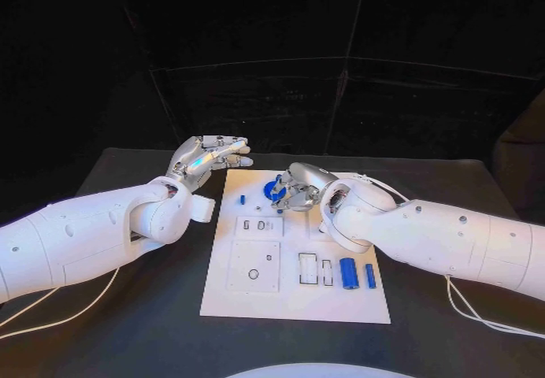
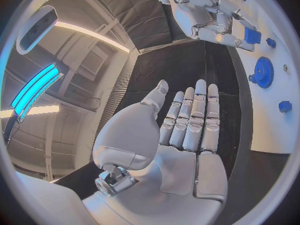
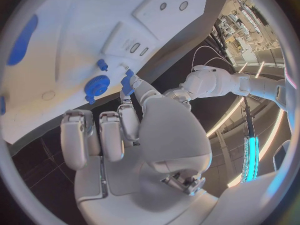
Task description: Assemble the parts on the task board
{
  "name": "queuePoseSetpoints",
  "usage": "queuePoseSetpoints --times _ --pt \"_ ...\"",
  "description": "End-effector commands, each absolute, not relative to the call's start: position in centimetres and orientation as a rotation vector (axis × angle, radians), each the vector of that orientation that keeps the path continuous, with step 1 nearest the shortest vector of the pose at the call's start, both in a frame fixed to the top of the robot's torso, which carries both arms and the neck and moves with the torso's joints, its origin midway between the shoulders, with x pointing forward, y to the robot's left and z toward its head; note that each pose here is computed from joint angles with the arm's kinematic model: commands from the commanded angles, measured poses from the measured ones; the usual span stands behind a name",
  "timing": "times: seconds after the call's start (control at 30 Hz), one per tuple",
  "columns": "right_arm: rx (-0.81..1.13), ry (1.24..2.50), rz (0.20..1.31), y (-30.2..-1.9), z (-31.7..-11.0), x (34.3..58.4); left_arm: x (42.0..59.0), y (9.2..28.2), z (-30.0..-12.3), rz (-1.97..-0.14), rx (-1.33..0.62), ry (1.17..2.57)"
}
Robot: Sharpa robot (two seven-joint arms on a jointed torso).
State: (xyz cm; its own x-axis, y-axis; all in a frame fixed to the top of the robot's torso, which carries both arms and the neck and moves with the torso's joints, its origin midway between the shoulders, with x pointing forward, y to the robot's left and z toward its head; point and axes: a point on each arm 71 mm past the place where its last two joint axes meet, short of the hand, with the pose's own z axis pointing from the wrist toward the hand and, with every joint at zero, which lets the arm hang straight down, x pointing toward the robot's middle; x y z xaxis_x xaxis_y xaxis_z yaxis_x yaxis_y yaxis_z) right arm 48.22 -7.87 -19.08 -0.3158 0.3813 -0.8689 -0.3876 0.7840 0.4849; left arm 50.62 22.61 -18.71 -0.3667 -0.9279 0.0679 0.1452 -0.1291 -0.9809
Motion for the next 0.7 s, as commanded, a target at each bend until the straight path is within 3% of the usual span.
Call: queuePoseSetpoints --times 0.03,0.23,0.7 --pt "-0.063 1.748 0.724 -7.2 -19.9 47.7 50.7 22.5 -18.4 -1.642 -0.947 1.263" --pt "-0.1 1.76 0.721 -6.2 -21.4 46.9 50.7 22.4 -18.4 -1.647 -0.945 1.264" --pt "-0.147 1.785 0.716 -5.5 -22.5 46.4 50.6 22.1 -18.4 -1.663 -0.946 1.277"
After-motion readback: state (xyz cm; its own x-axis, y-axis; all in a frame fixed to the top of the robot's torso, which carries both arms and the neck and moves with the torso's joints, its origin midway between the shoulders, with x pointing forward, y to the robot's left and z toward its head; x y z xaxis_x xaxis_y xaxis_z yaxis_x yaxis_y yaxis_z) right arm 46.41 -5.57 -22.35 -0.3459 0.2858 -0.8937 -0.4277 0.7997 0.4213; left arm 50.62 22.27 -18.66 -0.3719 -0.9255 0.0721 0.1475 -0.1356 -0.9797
